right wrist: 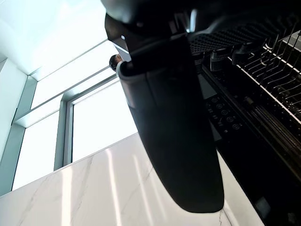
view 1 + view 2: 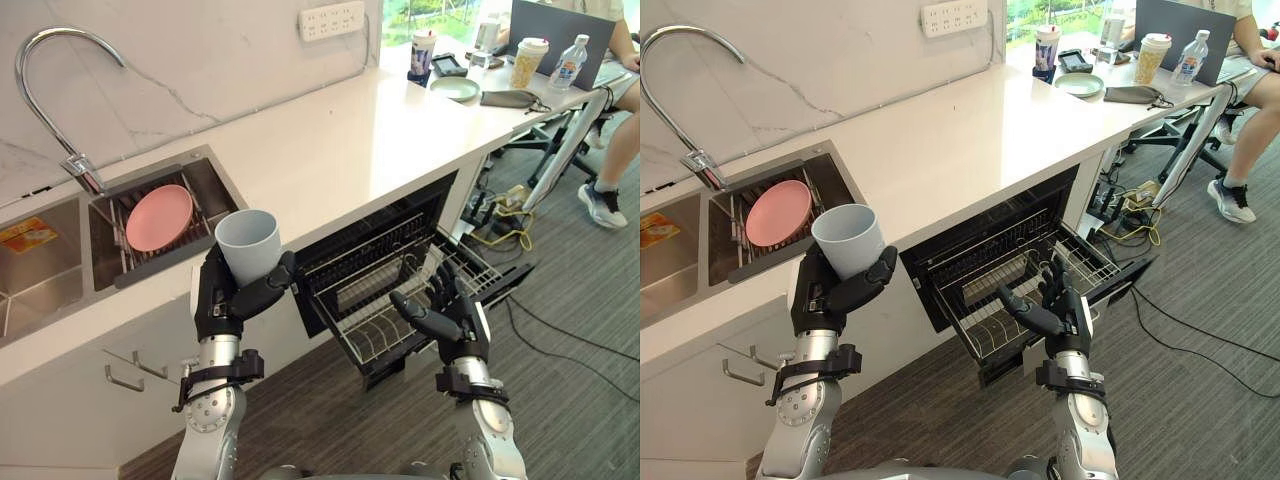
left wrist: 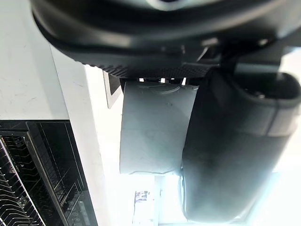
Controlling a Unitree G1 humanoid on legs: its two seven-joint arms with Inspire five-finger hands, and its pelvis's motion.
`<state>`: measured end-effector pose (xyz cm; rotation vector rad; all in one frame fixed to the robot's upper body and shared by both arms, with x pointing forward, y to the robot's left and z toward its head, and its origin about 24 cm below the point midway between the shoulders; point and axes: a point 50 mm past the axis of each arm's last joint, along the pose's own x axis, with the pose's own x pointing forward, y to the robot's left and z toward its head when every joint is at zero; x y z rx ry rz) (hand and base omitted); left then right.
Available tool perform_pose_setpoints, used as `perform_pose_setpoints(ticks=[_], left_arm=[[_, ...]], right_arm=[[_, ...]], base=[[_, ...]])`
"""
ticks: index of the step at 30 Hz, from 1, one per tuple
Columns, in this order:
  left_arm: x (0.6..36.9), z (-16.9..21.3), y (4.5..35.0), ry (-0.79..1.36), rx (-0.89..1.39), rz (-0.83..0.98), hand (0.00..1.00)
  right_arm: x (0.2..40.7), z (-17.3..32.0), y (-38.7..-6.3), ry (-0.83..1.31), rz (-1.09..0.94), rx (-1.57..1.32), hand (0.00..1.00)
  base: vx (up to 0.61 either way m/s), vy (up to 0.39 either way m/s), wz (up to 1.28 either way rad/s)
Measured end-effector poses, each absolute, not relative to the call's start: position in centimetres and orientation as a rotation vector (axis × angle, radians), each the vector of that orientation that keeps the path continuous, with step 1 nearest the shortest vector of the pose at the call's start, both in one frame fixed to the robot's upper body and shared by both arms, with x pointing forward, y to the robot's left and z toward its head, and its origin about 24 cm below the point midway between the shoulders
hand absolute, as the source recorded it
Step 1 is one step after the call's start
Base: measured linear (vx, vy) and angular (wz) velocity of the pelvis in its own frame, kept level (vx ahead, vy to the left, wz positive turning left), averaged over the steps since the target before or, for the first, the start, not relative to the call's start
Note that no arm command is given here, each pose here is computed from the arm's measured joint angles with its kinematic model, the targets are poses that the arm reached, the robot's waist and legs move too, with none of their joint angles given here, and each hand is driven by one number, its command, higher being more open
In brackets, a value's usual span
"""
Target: Walk over to the sink, pick up the cup, carry it to the dishwasher, place the cup inside the dishwasher, then close the dishwasher door
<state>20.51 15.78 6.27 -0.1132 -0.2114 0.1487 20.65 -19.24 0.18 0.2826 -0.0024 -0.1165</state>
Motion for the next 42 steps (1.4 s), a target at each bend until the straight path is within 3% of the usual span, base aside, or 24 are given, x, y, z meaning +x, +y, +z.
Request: perform_pose_setpoints(ticks=[8, 15, 21, 27, 32, 42], left_arm=[[20.8, 5.6, 12.8, -0.181, -0.142, 0.003, 0.0], [22.1, 6.0, 11.2, -0.21, -0.132, -0.12, 0.0], [22.3, 5.8, 11.4, -0.179, -0.106, -0.126, 0.0], [22.9, 7.0, 14.0, -0.224, -0.125, 0.02, 0.0], [23.9, 8.5, 12.8, -0.301, -0.212, 0.142, 0.0], [25.7, 9.0, 12.1, -0.372, -0.072, 0.337, 0.0]], right_arm=[[20.7, 2.0, -20.8, -0.111, -0.176, 0.257, 1.0], [20.5, 2.3, -22.3, -0.131, -0.216, 0.239, 1.0], [20.8, 1.4, -21.0, -0.11, -0.273, 0.372, 1.0], [21.2, 1.5, -19.1, -0.105, -0.191, 0.414, 1.0], [21.4, 1.7, -19.4, -0.115, -0.168, 0.407, 1.0], [23.8, 5.8, -18.6, -0.259, 0.062, 0.518, 1.0]], base=[[-0.07, 0.034, 0.19], [0.04, 0.36, -0.25], [0.01, 0.321, -0.22], [0.04, 0.065, -0.62], [0.03, -0.142, -0.03], [0.0, -0.067, -0.12]])
